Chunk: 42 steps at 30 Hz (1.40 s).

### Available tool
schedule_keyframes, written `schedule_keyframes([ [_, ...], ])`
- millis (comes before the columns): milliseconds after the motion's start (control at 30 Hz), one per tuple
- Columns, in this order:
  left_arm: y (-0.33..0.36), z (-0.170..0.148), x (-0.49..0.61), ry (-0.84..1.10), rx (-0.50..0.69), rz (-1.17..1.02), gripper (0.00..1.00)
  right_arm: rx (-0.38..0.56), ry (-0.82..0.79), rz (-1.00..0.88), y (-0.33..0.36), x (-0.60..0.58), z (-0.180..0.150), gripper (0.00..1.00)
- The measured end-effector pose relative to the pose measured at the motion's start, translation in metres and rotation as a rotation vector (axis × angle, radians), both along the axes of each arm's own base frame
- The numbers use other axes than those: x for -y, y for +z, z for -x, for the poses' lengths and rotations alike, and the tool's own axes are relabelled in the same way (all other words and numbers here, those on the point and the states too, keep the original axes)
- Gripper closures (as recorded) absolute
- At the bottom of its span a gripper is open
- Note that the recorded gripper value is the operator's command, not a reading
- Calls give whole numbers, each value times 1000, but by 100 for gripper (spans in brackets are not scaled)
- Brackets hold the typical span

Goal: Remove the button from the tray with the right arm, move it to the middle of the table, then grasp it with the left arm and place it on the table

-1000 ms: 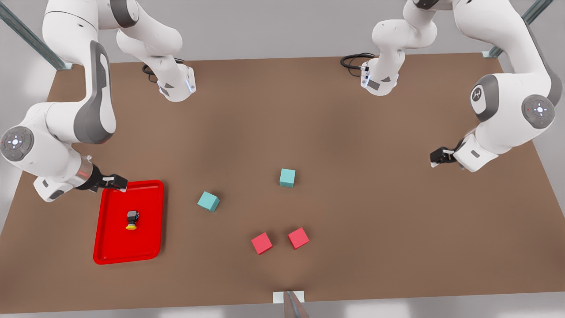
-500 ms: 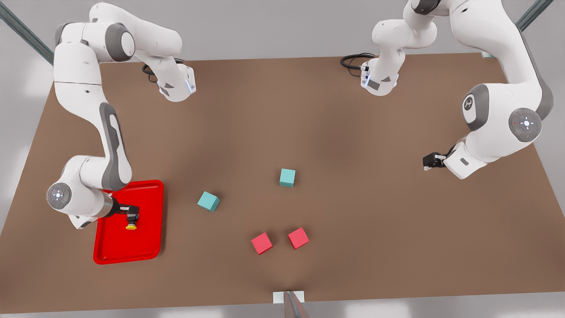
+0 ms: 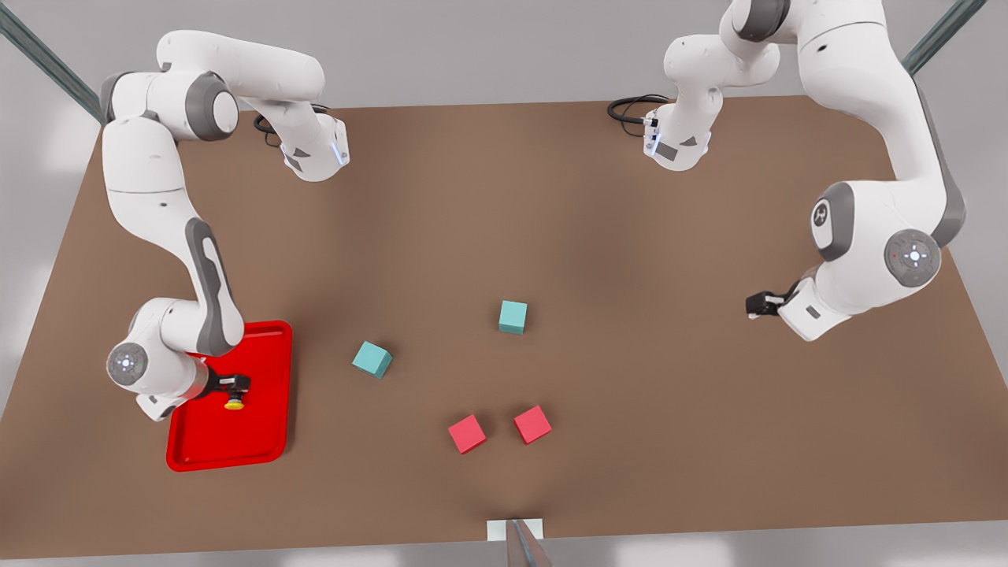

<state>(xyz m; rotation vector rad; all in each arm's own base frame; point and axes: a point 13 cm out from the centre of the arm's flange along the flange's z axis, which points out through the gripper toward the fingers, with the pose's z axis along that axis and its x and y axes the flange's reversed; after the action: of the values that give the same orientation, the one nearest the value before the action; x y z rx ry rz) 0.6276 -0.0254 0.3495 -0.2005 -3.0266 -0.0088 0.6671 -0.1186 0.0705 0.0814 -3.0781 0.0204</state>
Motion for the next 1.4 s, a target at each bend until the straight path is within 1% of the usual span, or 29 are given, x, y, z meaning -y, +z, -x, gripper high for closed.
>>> schedule_keyframes([
  [133, -3, -3, 0, 1, 4, 0, 0, -18, 56, 3, -6, -5, 6, 0],
  [233, -5, -3, 1, 1, 6, 0, 0, -35, 80, -1, -15, -5, 13, 5],
  [400, -3, -4, 0, 2, 11, 0, 0, -29, 113, -1, -21, -4, 8, 8],
  [467, -1, -4, 0, 3, 14, 0, 0, -29, 126, -2, -22, -5, 7, 16],
  [500, 0, -4, -1, 4, 14, 0, 0, -29, 131, -2, -23, -5, 7, 23],
  [567, 1, -3, -1, 5, 16, 0, 0, -31, 141, -4, -24, -6, 8, 31],
  [633, 4, -3, -2, 6, 18, 0, 0, -36, 148, -5, -28, -6, 9, 33],
  [667, 7, -2, -3, 7, 22, 0, 0, -38, 150, -7, -29, -5, 10, 40],
  [733, 11, -2, -3, 7, 26, 0, 0, -38, 155, -7, -29, -5, 10, 44],
  [767, 16, -3, -2, 6, 34, 0, 0, -35, 158, -7, -28, -5, 8, 48],
  [867, 44, 4, 8, -9, 57, 13, 0, -7, 168, -3, -13, -5, -6, 48],
  [1000, 57, 25, 21, -33, 13, 13, 0, 54, 195, 5, 25, -17, -38, 47],
  [1033, 59, 28, 20, -31, 3, 11, 0, 70, 210, 8, 40, -28, -46, 47],
  [1100, 62, 35, 17, -27, -13, 6, 0, 117, 264, 16, 85, -74, -74, 47],
  [1167, 66, 41, 16, -28, -26, -4, 0, 146, 330, 18, 131, -137, -86, 48],
  [1267, 80, 44, 17, -32, -15, -12, 0, 155, 445, 7, 181, -253, -72, 48],
  [1333, 85, 40, 10, -19, -1, -15, 0, 163, 519, -2, 203, -326, -56, 48],
  [1400, 83, 36, 5, -10, 9, -17, 0, 168, 599, -38, 216, -402, -32, 49],
])
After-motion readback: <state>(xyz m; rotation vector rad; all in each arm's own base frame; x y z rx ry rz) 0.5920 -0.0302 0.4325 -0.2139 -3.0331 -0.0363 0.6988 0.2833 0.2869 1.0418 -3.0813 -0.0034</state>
